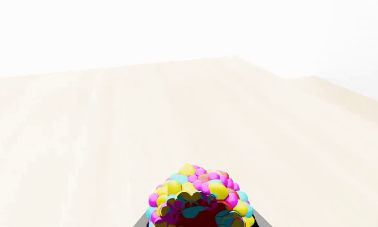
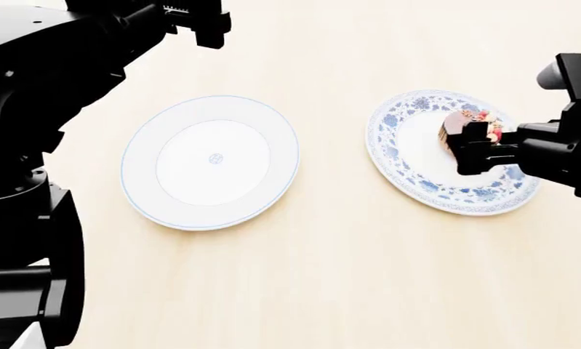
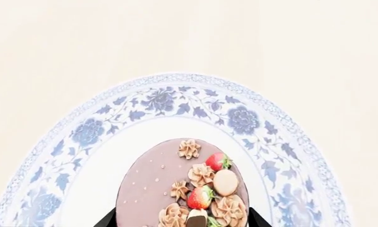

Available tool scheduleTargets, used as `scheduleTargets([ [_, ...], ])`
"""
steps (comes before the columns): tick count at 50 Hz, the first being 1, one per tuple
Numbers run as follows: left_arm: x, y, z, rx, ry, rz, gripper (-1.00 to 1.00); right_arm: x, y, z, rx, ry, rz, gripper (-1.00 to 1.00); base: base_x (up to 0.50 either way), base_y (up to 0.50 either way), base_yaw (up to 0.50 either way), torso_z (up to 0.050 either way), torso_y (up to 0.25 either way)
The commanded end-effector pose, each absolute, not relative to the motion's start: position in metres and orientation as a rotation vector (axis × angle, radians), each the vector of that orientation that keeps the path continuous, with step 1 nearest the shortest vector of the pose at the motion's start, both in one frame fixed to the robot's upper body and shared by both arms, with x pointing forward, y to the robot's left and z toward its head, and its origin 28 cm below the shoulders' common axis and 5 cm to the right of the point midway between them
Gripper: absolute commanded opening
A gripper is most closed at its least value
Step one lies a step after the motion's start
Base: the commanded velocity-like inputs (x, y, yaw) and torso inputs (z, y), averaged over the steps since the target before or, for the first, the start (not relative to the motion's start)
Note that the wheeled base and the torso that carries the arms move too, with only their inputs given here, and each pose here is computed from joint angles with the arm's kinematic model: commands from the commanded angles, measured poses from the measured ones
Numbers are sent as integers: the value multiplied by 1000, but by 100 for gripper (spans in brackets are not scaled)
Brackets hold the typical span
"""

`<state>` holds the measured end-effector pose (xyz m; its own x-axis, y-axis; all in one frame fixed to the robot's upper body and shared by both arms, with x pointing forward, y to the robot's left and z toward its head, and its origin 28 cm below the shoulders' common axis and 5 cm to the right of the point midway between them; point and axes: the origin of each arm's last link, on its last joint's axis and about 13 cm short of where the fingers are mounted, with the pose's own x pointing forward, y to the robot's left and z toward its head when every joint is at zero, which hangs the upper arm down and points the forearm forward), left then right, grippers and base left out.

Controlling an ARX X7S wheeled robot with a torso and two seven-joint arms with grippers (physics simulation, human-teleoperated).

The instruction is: Move the dessert items from the plate to the tray.

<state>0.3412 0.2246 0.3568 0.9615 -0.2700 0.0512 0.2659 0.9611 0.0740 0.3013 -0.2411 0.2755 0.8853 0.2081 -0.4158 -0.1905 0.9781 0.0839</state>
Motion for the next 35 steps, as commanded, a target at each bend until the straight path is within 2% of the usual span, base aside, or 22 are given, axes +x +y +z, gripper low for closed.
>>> scheduleTargets([
  [1,341,223,357,57,-65,-278,-100,300,-243,276,-3,444,194,-100,0,0,0,0,0],
  [13,338,222,358,57,-69,-285,-100,278,-234,342,-155,317,182,-100,0,0,0,0,0],
  [16,332,221,359,54,-72,-292,-100,251,-217,367,-214,206,207,-100,0,0,0,0,0],
  [22,328,219,362,53,-78,-297,-100,233,-209,380,-254,153,200,-100,0,0,0,0,0],
  [35,323,220,365,47,-81,-311,-100,218,-201,395,-301,131,176,-100,0,0,0,0,0],
])
